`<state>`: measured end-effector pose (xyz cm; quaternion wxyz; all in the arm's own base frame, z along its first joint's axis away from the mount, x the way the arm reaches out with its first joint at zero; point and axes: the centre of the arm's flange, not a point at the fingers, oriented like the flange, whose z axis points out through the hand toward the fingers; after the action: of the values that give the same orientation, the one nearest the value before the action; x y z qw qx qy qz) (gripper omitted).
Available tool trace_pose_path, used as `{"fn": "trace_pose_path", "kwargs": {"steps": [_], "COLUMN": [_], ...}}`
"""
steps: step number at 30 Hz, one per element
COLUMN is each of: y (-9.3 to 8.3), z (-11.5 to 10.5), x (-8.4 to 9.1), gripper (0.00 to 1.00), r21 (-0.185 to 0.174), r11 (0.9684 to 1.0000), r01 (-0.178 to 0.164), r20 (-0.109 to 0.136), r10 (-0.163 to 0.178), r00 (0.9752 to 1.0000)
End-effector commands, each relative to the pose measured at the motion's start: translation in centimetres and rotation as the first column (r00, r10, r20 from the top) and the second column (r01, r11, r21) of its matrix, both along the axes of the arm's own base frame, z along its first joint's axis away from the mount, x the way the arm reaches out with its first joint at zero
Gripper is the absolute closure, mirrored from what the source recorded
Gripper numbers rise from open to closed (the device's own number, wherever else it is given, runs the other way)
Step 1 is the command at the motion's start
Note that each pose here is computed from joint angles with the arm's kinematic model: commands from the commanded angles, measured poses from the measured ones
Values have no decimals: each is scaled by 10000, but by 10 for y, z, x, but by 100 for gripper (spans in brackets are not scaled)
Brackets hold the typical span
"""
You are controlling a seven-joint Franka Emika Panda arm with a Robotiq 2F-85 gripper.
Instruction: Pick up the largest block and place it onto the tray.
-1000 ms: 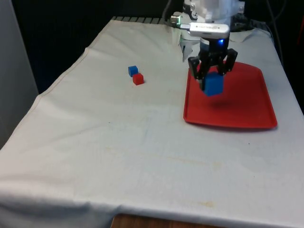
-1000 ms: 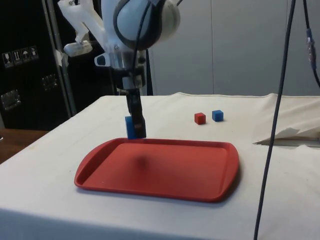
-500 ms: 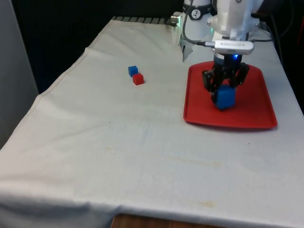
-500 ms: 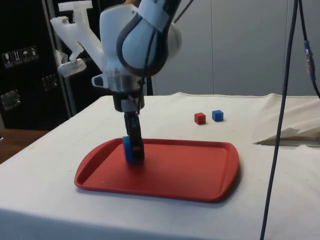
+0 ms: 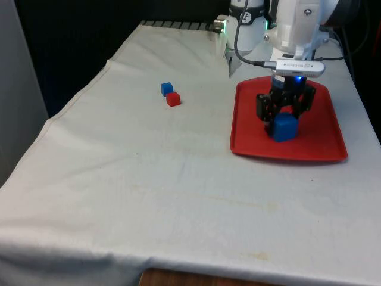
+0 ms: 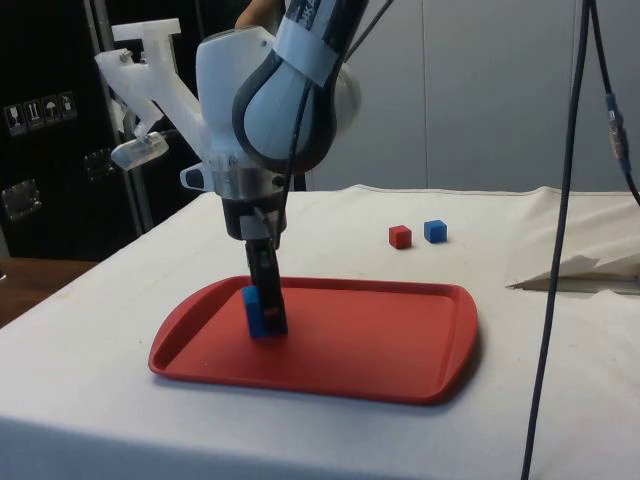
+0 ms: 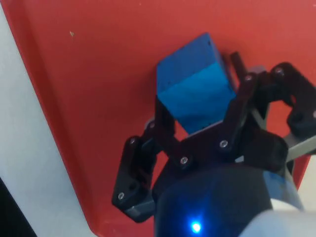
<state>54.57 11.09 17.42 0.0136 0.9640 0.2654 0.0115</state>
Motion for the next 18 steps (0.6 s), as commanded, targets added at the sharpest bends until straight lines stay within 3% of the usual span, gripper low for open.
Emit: {"fn": "trace_pose_path", "kwargs": {"steps": [1, 3, 4, 5, 7, 13, 15, 16, 18], "y": [4, 4, 0, 4, 5, 5, 0, 3, 1], "z": [-7, -8, 0, -8, -8, -8, 0, 2, 9], "x": [1, 1, 0, 1, 1, 1, 0, 3, 4], "gripper": [50, 30, 21, 21, 3, 0, 0, 0, 0], "r21": [119, 135, 0, 146, 150, 155, 0, 124, 97], "r11": [9999, 9999, 10000, 9999, 9999, 9999, 10000, 9999, 10000], "r01": [22, 21, 0, 20, 20, 9, 0, 4, 9], "r20": [123, 119, 0, 136, 135, 144, 0, 110, 76], "r10": [-24, -23, 0, -22, -22, -12, 0, -6, -9], "r00": [9999, 9999, 10000, 9999, 9999, 9999, 10000, 9999, 10000]}}
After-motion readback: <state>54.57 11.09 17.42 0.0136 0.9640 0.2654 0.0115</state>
